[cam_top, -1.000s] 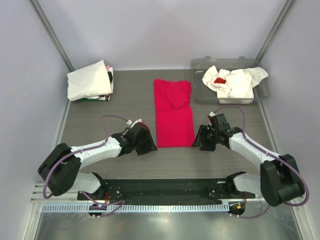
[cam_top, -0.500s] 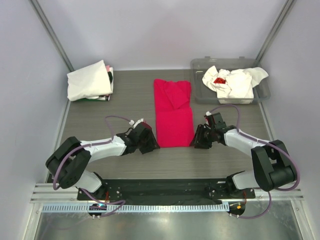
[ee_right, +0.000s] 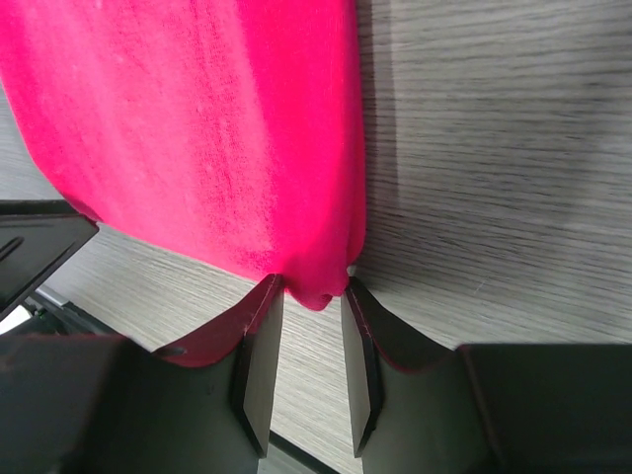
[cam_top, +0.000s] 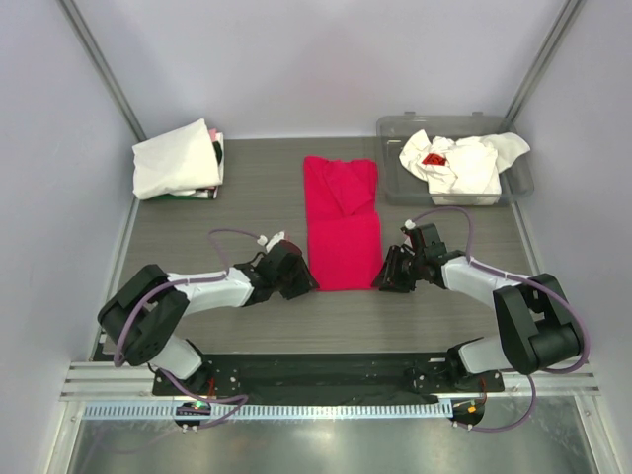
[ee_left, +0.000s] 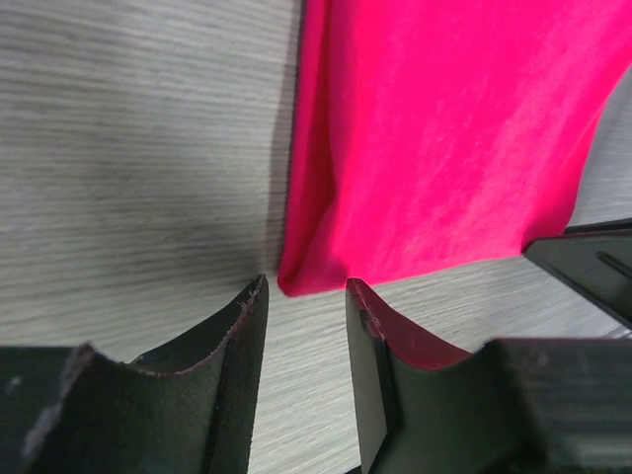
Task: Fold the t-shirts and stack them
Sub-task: Fold the tshirt
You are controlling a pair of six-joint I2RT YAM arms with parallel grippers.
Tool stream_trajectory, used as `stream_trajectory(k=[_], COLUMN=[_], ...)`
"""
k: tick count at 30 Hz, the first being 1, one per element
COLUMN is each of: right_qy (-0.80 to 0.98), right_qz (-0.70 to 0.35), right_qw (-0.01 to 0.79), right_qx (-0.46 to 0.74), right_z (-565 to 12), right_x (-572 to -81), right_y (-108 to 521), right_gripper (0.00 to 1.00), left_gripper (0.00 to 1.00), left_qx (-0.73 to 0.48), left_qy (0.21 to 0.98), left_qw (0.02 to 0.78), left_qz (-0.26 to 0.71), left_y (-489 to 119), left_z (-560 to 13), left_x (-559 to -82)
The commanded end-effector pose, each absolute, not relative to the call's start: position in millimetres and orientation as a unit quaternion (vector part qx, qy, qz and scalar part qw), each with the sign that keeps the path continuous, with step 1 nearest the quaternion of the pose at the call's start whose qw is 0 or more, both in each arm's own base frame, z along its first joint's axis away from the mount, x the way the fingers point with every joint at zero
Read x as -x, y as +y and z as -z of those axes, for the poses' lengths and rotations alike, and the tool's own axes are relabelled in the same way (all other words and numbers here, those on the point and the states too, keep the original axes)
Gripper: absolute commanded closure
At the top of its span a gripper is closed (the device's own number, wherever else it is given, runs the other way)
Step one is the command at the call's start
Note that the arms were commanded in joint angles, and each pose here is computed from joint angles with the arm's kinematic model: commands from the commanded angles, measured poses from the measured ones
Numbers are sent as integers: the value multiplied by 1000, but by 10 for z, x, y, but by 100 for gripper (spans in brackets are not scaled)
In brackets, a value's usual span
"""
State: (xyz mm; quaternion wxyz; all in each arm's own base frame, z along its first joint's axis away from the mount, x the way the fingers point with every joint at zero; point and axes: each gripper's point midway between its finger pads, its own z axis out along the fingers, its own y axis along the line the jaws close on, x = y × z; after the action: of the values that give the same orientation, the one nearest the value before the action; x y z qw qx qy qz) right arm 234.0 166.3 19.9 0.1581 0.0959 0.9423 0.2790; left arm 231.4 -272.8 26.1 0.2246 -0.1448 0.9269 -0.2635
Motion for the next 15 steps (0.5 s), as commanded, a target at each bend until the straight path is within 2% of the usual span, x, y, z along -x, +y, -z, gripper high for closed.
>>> stream_trajectory(k=[1, 4, 9, 15], right_qy=[959, 959, 959, 960], right_qz=[-231, -231, -228, -217], right_qw=[124, 125, 124, 129], right_qx=[-104, -106, -113, -119], right_z=[83, 73, 74, 68], right_x=[-2120, -2113, -2088, -2077], right_y=[1496, 1488, 1475, 1427], right_gripper=[63, 63, 63, 52], left_gripper=[62, 67, 70, 77], left_qx=[152, 153, 155, 155], left_qy=[937, 937, 938, 939], left_qw=[220, 219, 221, 218], left_qz=[226, 225, 217, 215], left_y=[-2620, -2614, -2589, -2596], left_z=[-45, -13, 19, 44], left_x=[-2292, -2289, -2295, -2298])
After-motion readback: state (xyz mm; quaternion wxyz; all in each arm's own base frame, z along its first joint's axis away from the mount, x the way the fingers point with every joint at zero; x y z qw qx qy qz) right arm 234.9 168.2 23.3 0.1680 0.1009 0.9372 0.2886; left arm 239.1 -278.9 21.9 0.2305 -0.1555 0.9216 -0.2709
